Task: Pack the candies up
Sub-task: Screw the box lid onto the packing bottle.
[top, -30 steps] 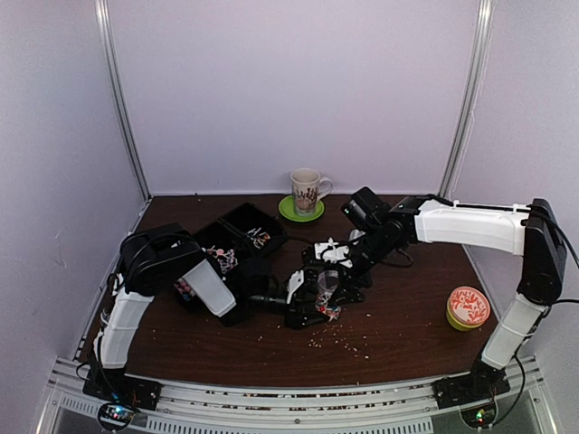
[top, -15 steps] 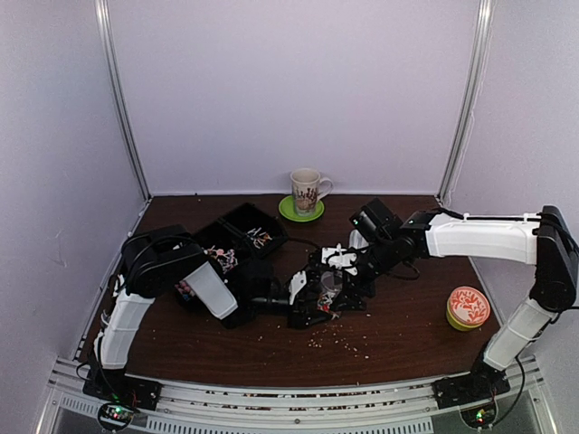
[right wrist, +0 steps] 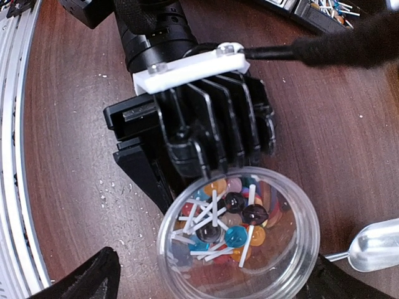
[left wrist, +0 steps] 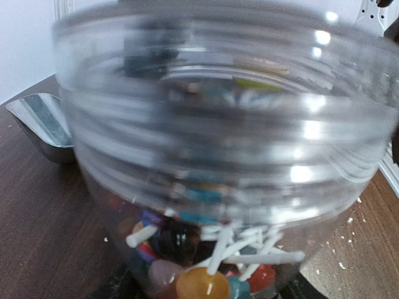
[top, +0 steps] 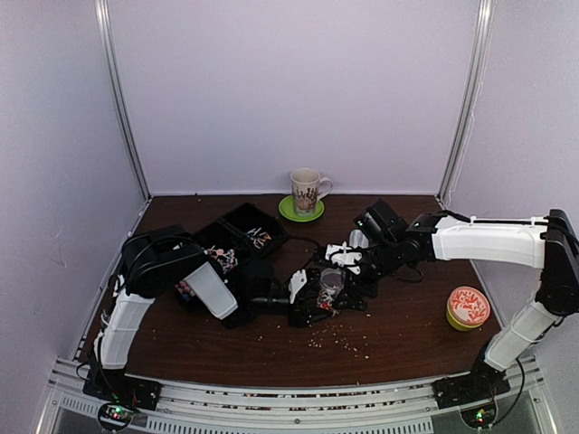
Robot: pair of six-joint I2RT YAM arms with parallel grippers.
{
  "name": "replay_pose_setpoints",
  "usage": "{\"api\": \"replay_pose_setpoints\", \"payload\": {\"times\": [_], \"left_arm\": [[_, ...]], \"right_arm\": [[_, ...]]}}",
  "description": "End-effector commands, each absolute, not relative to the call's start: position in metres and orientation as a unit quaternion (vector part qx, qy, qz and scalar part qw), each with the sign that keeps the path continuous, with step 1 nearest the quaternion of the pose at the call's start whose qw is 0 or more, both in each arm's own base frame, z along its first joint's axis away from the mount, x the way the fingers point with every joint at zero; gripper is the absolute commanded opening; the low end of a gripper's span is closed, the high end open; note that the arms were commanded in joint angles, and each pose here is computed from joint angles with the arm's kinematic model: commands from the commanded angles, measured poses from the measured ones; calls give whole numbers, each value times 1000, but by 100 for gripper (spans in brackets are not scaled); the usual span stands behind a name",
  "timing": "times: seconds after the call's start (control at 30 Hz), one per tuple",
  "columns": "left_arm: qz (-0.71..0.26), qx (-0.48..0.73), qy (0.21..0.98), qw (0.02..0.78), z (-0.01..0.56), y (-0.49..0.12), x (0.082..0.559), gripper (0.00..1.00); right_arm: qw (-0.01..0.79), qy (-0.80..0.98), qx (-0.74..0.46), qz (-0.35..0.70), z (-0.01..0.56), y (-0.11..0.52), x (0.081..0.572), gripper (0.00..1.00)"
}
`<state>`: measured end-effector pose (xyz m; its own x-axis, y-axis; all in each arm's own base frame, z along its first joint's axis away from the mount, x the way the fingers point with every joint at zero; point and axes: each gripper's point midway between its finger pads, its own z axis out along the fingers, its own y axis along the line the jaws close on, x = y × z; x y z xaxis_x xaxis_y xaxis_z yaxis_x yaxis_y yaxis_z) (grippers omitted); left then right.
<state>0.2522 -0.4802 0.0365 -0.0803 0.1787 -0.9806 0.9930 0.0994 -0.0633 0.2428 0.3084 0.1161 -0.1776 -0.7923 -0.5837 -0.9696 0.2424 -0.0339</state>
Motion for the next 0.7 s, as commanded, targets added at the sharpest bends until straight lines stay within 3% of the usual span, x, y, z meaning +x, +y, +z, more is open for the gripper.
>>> {"api": "replay_pose_setpoints", "payload": {"times": [0.0,0.27,0.67], "left_arm": [[-403,458,648,456,19,-467,287,18],[-415,463,640,451,21,-469,283,18],[-484,527,556,423,36,-476,242,19]], "right_arm": [[213,759,-589,182,113,298,218,97],[205,759,-592,178,109,291,208,97],[248,681,-669,167,142,297,216,100]]}}
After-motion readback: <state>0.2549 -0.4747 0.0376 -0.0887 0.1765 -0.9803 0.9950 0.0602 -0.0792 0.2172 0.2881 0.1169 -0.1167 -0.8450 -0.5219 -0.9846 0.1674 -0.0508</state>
